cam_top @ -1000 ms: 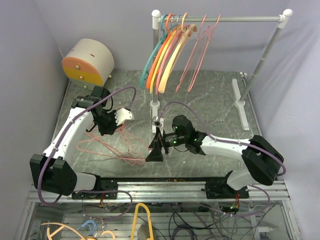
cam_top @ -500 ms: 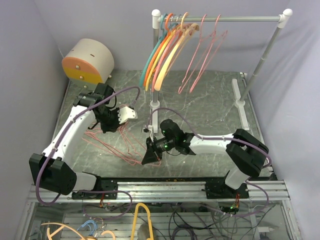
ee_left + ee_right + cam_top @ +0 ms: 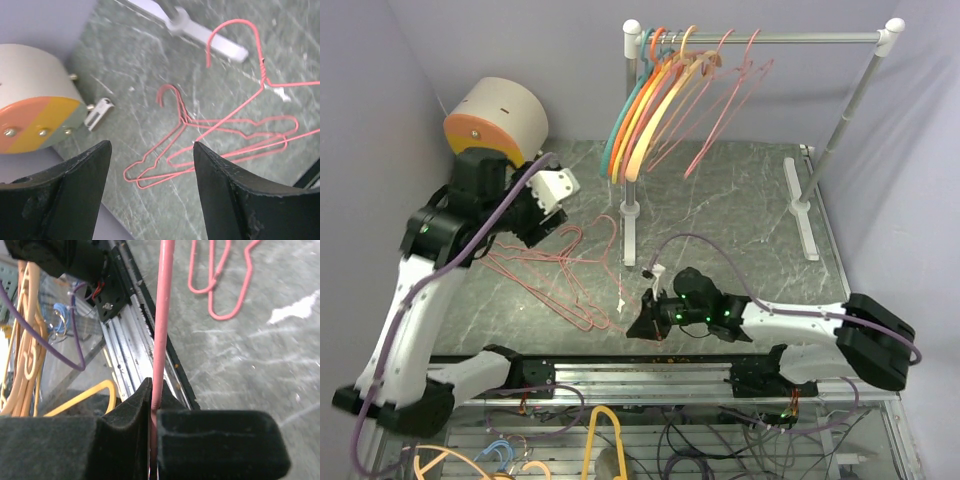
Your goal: Organize the hangers
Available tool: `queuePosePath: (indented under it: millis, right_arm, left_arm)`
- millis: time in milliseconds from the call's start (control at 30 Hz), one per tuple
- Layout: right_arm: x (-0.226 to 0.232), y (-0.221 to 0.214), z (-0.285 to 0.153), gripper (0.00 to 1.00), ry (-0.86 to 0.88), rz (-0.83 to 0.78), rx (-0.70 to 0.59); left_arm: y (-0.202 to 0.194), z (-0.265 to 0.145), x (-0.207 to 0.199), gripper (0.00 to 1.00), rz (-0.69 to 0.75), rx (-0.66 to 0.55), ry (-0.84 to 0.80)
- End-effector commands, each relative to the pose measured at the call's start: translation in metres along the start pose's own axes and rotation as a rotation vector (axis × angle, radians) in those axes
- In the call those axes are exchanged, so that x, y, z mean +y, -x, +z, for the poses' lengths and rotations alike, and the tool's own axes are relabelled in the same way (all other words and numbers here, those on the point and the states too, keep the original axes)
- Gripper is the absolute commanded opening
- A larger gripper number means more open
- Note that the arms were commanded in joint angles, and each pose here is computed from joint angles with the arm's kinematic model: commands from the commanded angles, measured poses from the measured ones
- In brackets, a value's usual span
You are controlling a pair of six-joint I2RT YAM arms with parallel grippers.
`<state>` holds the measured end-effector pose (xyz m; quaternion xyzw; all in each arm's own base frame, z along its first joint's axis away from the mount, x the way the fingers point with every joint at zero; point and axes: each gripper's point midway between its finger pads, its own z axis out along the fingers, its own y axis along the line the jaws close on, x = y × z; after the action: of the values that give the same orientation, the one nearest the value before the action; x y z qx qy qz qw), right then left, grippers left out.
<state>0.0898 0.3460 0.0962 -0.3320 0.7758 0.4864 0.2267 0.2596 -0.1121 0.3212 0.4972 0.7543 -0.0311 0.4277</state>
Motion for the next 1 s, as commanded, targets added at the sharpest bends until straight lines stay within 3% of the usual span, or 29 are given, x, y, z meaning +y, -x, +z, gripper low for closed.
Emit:
queuePosePath:
  millis: [0, 200, 500, 700, 800, 967]
  right_arm:
    - [-0.018, 0.009, -0.017, 0.00, -0.144, 0.106, -0.131]
    - [-0.049, 0.018, -0.051, 0.00, -0.378, 0.264, -0.286]
    - [-0.072, 0.043, -0.131, 0.00, -0.646, 0.333, -0.538]
    - [-0.107, 0.031, -0.179, 0.00, -1.033, 0.413, -0.523]
    - [-0.119, 0.039, -0.202, 0.00, -1.263, 0.336, -0.464]
    - [-0.118, 0.081, -0.249, 0.00, -1.583, 0.181, -0.498]
  left_arm:
    - [0.025, -0.036, 0.028, 0.78, -0.156, -0.147, 0.241]
    - [0.004, -0.074, 0.072, 0.79, -0.304, -0.106, 0.553]
    - [-0.013, -0.096, 0.082, 0.78, -0.369, -0.076, 0.619]
    - [-0.009, -0.102, 0.086, 0.78, -0.399, -0.101, 0.617]
    - [-0.008, -0.098, 0.086, 0.77, -0.428, -0.112, 0.594]
    - [-0.012, -0.104, 0.097, 0.76, -0.435, -0.108, 0.646]
